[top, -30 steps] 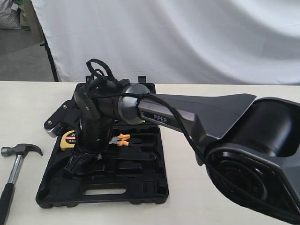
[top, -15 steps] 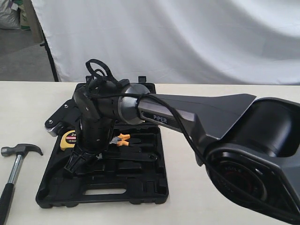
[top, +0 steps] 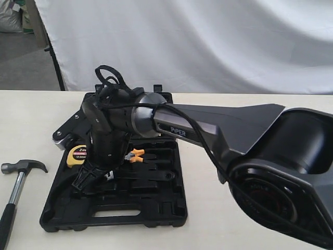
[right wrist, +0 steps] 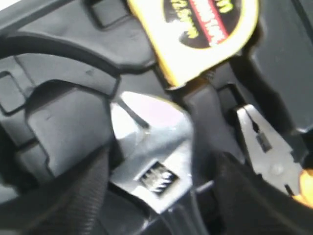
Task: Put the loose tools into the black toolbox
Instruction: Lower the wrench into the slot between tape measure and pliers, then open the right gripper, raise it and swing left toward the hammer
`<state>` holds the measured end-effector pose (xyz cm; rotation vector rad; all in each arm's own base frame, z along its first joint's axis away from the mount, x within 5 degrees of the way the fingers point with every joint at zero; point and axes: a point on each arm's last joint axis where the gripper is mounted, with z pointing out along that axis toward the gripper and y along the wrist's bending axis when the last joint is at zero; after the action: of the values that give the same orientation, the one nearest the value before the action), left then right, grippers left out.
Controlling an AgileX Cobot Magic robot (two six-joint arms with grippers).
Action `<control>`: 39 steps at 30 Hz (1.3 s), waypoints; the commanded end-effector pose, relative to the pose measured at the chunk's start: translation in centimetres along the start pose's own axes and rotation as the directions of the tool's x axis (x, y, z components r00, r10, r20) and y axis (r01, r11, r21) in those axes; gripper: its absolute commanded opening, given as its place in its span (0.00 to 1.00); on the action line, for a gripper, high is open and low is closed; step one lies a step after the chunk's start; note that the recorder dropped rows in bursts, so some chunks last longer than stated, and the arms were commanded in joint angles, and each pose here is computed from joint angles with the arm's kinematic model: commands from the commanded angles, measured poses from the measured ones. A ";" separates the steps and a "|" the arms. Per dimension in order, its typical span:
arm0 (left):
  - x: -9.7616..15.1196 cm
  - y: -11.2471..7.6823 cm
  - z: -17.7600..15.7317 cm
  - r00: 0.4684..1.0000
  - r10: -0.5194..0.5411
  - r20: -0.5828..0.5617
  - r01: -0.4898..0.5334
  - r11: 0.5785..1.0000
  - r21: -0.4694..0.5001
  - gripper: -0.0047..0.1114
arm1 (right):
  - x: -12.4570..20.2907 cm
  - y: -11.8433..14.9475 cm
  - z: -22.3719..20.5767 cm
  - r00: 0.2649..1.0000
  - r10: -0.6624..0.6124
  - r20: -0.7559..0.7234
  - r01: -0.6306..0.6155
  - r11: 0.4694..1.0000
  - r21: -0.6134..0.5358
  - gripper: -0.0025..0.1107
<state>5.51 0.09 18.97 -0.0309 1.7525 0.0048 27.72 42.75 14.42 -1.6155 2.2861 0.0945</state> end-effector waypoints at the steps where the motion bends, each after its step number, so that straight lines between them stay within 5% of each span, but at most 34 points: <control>1: 0.1 0.0 0.0 1.000 -0.017 0.000 0.017 1.000 -0.001 0.05 | -0.1 -0.2 -1.6 1.000 0.016 -0.005 -0.016 1.000 -0.009 0.69; 9: 0.1 0.0 0.0 1.000 -0.017 0.000 0.017 1.000 -0.001 0.05 | -1.3 -1.4 -7.2 0.991 0.007 0.133 -0.014 0.999 0.048 0.74; 12: 0.1 0.0 0.0 1.000 -0.017 0.000 0.017 1.000 -0.001 0.05 | -1.4 -2.2 -8.8 0.986 0.018 0.167 -0.027 0.998 0.057 0.58; 17: 0.1 0.0 0.0 1.000 -0.017 0.000 0.017 1.000 -0.001 0.05 | -0.8 -3.1 -7.0 0.988 0.071 0.137 -0.074 0.997 0.019 0.04; 28: 0.1 0.0 0.0 1.000 -0.017 0.000 0.017 1.000 -0.001 0.05 | 2.5 -1.3 4.0 0.987 0.080 -0.141 -0.093 0.992 -0.089 0.03; 39: 0.1 0.0 0.0 1.000 -0.017 0.000 0.017 1.000 -0.001 0.05 | -0.1 -2.5 -3.3 0.993 0.104 0.060 -0.102 0.994 -0.050 0.03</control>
<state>5.51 0.09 18.97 -0.0309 1.7525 0.0048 29.26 41.30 15.19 -1.5418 2.3888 0.1777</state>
